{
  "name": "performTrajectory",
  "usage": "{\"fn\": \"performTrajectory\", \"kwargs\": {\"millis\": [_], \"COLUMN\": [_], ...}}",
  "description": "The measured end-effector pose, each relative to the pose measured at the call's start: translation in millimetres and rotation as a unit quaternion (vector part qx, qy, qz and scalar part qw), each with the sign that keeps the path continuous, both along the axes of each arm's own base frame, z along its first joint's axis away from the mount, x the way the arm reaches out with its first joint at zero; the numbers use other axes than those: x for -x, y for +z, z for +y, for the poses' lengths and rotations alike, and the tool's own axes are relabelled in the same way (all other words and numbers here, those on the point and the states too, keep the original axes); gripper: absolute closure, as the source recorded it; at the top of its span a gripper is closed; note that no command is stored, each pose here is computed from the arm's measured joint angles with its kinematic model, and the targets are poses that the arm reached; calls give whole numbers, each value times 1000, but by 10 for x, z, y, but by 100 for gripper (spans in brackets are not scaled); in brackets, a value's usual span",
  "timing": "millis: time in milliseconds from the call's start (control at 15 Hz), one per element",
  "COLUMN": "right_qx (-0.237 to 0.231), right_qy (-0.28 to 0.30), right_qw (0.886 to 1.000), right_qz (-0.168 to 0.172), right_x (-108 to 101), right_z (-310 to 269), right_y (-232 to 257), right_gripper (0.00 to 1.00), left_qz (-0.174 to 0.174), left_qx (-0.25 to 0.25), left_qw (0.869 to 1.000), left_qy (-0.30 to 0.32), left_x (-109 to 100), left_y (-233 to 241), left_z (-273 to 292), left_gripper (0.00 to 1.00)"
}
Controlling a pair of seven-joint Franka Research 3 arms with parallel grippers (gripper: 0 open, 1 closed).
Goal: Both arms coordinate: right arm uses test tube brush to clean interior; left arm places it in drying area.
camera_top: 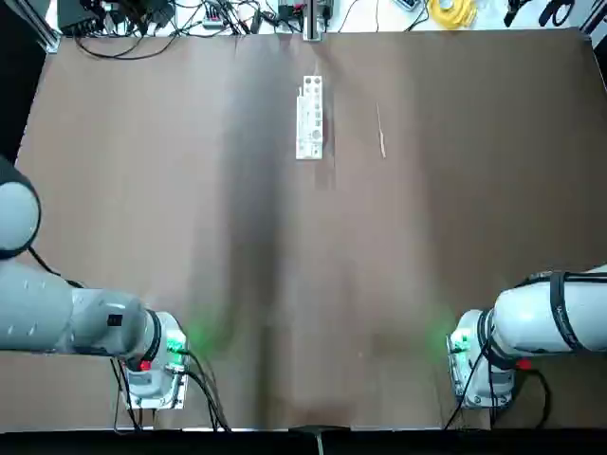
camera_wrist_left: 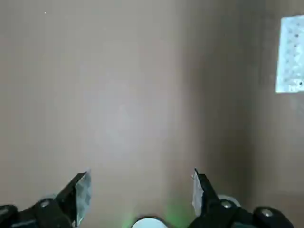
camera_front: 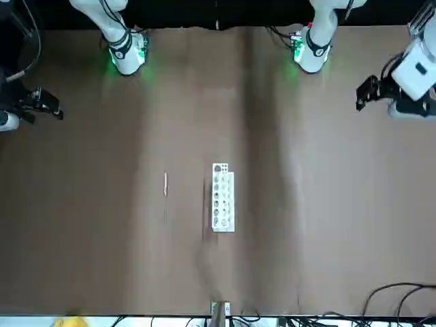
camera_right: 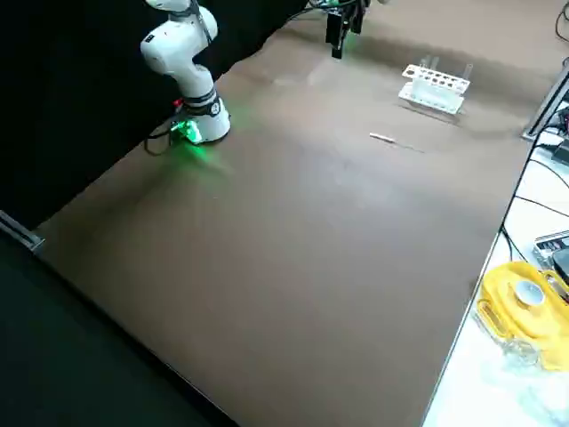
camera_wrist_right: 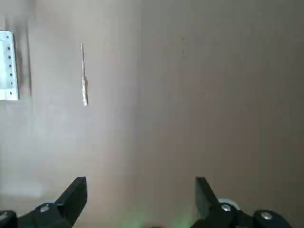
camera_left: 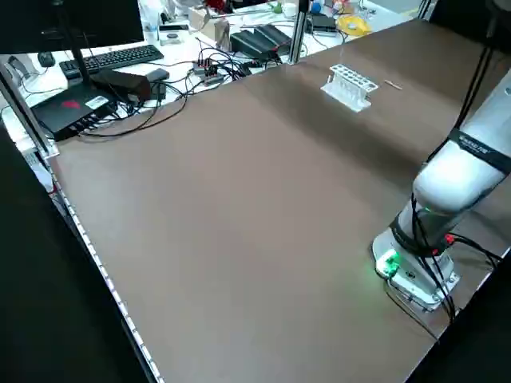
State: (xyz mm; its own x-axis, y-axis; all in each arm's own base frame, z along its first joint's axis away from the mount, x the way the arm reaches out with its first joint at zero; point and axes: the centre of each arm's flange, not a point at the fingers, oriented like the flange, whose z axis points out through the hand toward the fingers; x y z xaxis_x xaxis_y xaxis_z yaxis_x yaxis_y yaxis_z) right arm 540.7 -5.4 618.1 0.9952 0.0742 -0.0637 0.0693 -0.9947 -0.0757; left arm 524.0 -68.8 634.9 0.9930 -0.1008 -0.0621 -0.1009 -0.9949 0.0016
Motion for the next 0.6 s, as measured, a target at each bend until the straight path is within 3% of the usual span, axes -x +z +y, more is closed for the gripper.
{"fn": "performTrajectory", "kwargs": {"millis": [200,600], "right_qx": [0,0], "right_qy": [1,0], "right_qw": [1000,1000], "right_qz": [2,-5], "right_x": [0,-3], "right_z": [6,-5], "right_y": [-14,37], "right_gripper": [0,0], "left_qz": [0,12], "left_qx": [1,9], "left_qw": [1000,1000], "left_qy": [-18,-24], "left_x": [89,-54], "left_y": [16,-214], "left_z": [-4,-61], "left_gripper": [0,0]}}
